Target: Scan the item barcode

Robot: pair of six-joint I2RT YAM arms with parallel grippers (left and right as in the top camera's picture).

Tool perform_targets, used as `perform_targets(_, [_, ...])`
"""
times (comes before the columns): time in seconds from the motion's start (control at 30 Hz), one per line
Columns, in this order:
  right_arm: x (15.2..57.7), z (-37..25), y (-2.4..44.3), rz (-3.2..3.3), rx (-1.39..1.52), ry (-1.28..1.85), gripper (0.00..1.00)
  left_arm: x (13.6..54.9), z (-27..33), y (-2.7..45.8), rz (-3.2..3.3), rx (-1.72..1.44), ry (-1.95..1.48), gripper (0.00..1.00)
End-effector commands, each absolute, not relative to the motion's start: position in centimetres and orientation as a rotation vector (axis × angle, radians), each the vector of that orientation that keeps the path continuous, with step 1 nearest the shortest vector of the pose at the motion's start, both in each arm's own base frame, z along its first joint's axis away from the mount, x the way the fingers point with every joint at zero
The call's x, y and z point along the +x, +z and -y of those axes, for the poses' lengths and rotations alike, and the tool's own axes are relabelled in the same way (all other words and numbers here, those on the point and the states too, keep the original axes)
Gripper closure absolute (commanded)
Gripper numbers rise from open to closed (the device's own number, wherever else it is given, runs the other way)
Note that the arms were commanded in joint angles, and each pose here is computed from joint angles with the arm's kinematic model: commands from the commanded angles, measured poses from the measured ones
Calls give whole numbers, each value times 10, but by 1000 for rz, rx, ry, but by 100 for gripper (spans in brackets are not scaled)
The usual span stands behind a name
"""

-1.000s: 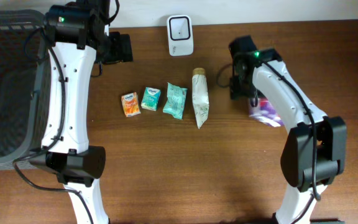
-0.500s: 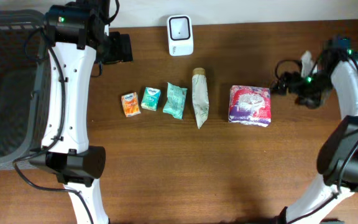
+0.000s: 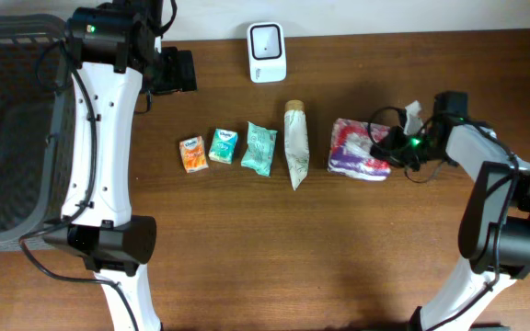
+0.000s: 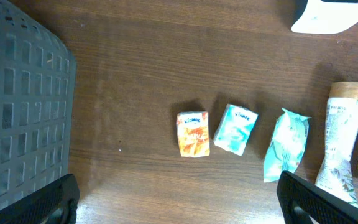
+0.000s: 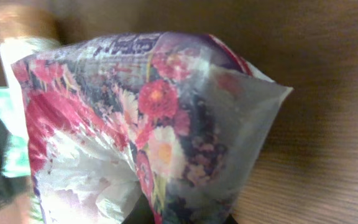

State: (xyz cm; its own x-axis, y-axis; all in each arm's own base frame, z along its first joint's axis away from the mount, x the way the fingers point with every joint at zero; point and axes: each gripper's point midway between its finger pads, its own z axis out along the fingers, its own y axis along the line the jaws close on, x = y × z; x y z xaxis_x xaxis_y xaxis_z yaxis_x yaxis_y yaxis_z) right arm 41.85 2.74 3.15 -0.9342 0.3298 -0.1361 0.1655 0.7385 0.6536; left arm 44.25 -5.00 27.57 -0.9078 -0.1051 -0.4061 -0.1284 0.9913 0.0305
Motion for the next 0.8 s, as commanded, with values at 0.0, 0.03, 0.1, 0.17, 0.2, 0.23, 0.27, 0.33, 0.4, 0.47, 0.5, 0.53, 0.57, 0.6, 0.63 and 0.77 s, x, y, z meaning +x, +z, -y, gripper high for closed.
perform_targets(0.0, [479,-50,101,-2500,440,1117,96,442,49,282,-2700,-177,71,1])
perform_targets(0.03, [494,-54,119,-2450,410,1110,96,442,49,282,-2700,-177,71,1])
perform_targets(0.1, [530,-63,156,-2330,388,1042,96,442,49,282,-2700,-177,71,1])
perform_targets(0.17, [567,-84,194,-2153,352,954,96,442,49,282,-2700,-177,71,1])
perform_targets(0.2, [576,-92,204,-2097,372,936,96,442,49,282,-2700,-177,71,1])
perform_targets(0.23, [590,-106,217,-2008,426,897,96,442,49,282,-2700,-177,71,1])
perform_targets(0.27, [597,-120,226,-1948,438,888,96,442,49,282,-2700,-177,71,1])
perform_targets(0.33, [607,-150,235,-1850,407,898,96,442,49,282,-2700,-177,71,1])
perform_targets(0.4, [615,-170,237,-1780,385,899,96,442,49,282,-2700,-177,71,1])
perform_targets(0.47, [625,-181,228,-1774,393,883,96,442,49,282,-2700,-177,71,1])
perform_targets(0.5, [631,-187,224,-1773,386,890,96,442,49,282,-2700,-177,71,1])
perform_targets(0.53, [641,-193,220,-1773,383,897,96,442,49,282,-2700,-177,71,1])
perform_targets(0.57, [647,-196,216,-1780,383,897,96,442,49,282,-2700,-177,71,1])
perform_targets(0.6, [651,-198,211,-1797,387,895,96,442,49,282,-2700,-177,71,1])
perform_targets(0.63, [656,-200,192,-1843,413,889,96,442,49,282,-2700,-177,71,1])
perform_targets(0.77, [652,-208,166,-1924,410,907,96,442,49,282,-2700,-177,71,1])
